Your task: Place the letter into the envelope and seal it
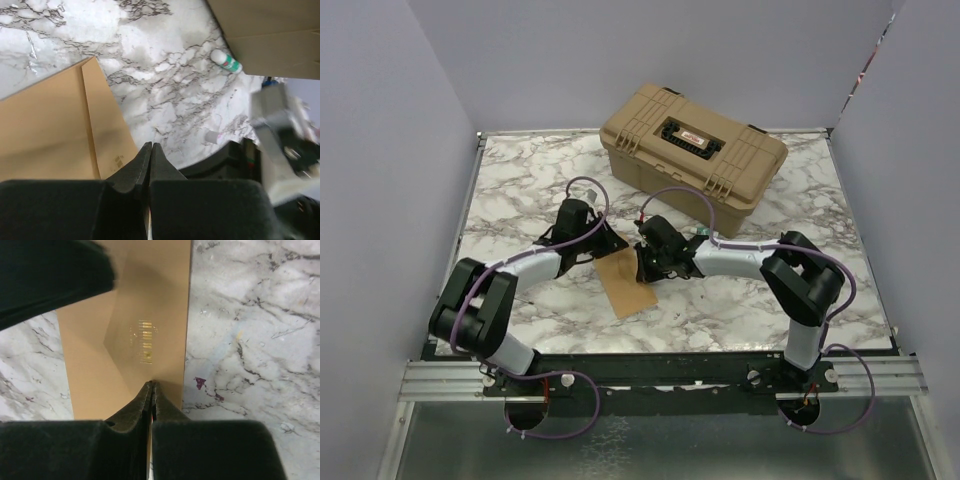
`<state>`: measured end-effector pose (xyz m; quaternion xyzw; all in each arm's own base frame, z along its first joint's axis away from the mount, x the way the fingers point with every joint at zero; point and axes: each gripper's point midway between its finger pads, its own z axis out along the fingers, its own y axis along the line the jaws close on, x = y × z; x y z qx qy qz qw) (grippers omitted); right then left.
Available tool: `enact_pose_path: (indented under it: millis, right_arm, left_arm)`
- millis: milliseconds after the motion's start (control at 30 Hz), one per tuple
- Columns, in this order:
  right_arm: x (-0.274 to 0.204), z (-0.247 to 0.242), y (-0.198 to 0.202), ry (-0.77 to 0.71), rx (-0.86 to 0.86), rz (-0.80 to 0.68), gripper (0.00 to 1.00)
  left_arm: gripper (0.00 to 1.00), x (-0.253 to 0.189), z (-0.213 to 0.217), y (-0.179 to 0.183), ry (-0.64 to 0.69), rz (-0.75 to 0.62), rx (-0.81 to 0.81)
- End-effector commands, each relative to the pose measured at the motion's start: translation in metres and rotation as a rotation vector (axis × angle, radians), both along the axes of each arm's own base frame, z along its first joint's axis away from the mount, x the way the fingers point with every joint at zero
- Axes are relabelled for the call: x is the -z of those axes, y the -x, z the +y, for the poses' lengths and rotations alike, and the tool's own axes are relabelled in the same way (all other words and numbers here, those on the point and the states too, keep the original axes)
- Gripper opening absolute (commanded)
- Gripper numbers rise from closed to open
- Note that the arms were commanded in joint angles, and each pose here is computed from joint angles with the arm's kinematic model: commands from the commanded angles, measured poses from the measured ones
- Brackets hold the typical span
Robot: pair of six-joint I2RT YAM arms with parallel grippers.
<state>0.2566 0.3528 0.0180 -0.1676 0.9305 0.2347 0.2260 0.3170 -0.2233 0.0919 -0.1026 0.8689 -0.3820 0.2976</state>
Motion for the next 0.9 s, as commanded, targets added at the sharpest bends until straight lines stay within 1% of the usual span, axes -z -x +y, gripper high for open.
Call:
enact_pose_path:
  millis: [0, 67, 233, 367, 433, 533, 667, 733, 800, 867]
  right_arm:
    - [0.033, -0.049, -0.002, 0.241, -0.034, -0.060, 0.05]
    - [0.030, -0.049, -0.002, 0.232, -0.059, -0.082, 0.05]
    - [0.015, -0.048, -0.002, 0.210, -0.127, -0.136, 0.04]
    - [0.009, -0.042, 0.001, 0.184, -0.172, -0.146, 0.04]
    - [0.007, -0.038, 0.002, 0.167, -0.197, -0.146, 0.04]
    - [0.003, -0.031, 0.003, 0.139, -0.230, -0.147, 0.04]
    - [0.001, -0.025, -0.003, 0.143, -0.232, -0.150, 0.04]
    - [-0.004, -0.021, -0.006, 0.135, -0.230, -0.155, 0.04]
    - [-0.010, -0.017, -0.008, 0.125, -0.226, -0.159, 0.04]
    - [-0.010, -0.016, -0.009, 0.125, -0.227, -0.156, 0.04]
  left_arm:
    - [0.00, 0.019, -0.015, -0.007, 0.008, 0.027, 0.085]
    - [0.00, 0.031, -0.013, -0.010, -0.026, 0.049, 0.082]
    - [0.00, 0.060, 0.009, -0.007, -0.197, 0.104, 0.066]
    - [0.00, 0.071, 0.021, 0.003, -0.260, 0.132, 0.073]
    - [0.00, 0.077, 0.026, 0.002, -0.290, 0.135, 0.054]
    - [0.00, 0.080, 0.023, 0.000, -0.281, 0.150, 0.064]
    - [0.00, 0.080, 0.020, -0.004, -0.274, 0.153, 0.067]
    - [0.00, 0.081, 0.021, 0.000, -0.278, 0.176, 0.069]
    - [0.00, 0.074, 0.020, 0.000, -0.272, 0.171, 0.072]
    - [0.00, 0.058, 0.017, -0.003, -0.253, 0.134, 0.072]
